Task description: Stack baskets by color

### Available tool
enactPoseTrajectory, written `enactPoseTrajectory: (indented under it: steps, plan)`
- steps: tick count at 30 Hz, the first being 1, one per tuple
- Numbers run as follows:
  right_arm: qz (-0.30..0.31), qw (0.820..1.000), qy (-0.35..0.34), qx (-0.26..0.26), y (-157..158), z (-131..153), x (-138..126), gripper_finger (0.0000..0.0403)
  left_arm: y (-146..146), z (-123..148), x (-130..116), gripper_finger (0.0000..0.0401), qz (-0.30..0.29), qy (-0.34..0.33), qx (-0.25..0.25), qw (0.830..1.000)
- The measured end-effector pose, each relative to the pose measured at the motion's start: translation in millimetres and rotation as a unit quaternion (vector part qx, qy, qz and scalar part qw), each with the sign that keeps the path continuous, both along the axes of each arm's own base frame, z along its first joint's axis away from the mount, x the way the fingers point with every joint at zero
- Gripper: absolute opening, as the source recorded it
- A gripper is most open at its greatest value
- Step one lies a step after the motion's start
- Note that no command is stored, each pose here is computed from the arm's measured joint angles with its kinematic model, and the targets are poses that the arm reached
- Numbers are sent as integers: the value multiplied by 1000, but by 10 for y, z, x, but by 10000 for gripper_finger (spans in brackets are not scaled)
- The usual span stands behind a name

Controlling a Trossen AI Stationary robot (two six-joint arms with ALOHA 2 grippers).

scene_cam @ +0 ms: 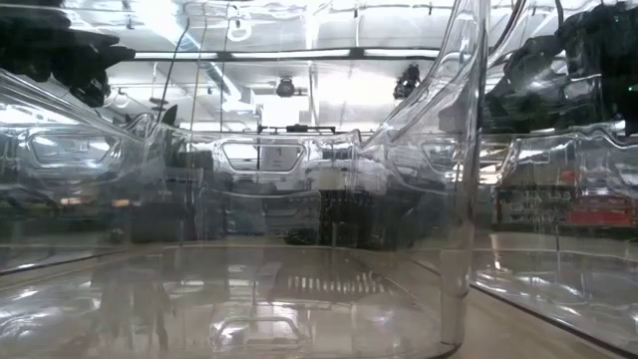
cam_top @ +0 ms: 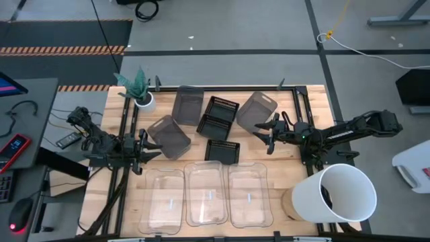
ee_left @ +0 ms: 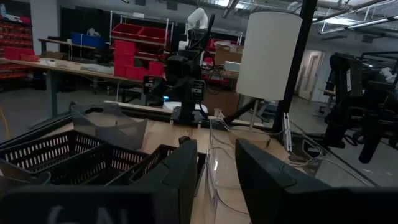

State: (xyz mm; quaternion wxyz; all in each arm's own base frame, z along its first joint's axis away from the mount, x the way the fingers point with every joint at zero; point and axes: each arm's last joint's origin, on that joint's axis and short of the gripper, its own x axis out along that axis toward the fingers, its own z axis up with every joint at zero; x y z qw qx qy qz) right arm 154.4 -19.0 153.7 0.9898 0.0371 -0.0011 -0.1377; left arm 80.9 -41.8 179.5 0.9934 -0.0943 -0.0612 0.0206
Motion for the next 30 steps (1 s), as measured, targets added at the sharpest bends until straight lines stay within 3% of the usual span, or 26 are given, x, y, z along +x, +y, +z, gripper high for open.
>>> enactPoseTrajectory:
  steps: [23, 28, 30]
  plan:
    - [0, 1000, 0, 0, 0, 1, 0, 183, 0, 0, 0, 117, 0, 0, 0, 1000]
    - [-18, 999, 2, -33, -22, 16, -3, 183, 0, 0, 0, 117, 0, 0, 0, 1000]
    - [-21, 999, -29, -38, -29, 76, -7, 183, 0, 0, 0, 117, 0, 0, 0, 1000]
